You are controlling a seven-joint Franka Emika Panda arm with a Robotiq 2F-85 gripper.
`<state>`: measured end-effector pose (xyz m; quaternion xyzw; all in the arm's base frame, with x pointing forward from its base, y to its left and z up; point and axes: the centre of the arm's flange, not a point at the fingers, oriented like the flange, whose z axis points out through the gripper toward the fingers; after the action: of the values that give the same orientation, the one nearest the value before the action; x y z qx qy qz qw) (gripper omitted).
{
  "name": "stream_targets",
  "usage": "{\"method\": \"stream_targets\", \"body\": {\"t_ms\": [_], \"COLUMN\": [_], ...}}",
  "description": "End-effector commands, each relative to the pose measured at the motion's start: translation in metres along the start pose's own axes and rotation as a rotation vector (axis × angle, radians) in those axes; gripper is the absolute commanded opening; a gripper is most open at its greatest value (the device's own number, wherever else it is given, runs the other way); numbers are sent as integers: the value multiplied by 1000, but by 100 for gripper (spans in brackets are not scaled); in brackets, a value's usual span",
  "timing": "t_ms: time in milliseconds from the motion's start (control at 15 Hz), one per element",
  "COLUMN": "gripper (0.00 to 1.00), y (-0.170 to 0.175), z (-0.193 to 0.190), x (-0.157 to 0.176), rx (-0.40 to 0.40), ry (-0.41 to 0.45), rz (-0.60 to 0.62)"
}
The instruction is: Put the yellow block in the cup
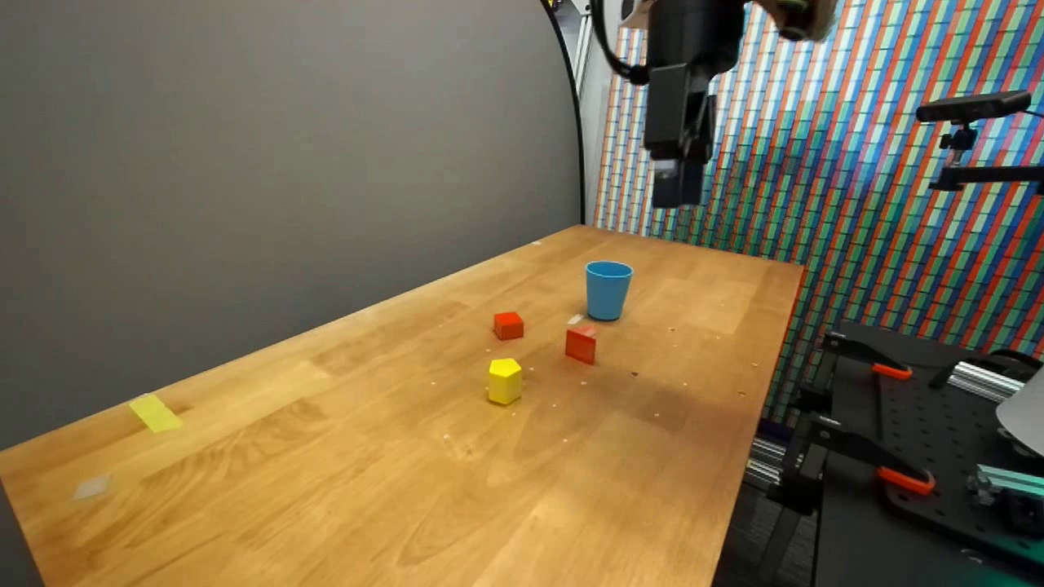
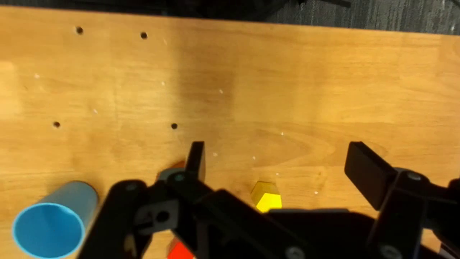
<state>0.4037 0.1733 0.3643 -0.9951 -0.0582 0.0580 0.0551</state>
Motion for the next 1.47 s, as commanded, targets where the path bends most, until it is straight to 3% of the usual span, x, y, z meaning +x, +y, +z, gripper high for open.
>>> {"method": "stream_targets", "body": {"t_ms": [0, 267, 533, 933, 1067, 1333, 1400], "gripper": [100, 100, 100, 100, 74, 42, 35], "y": [-45, -82, -94, -94, -93, -90, -87], "z": [45, 109, 164, 203, 207, 201, 196], "x": [71, 118, 149, 183, 190, 193, 191], "rx": [-30, -185, -318, -350, -351, -338, -338], "ry": [28, 72, 78, 71, 76, 44, 8], "rz": [-64, -124, -151, -156, -157, -97, -34]}}
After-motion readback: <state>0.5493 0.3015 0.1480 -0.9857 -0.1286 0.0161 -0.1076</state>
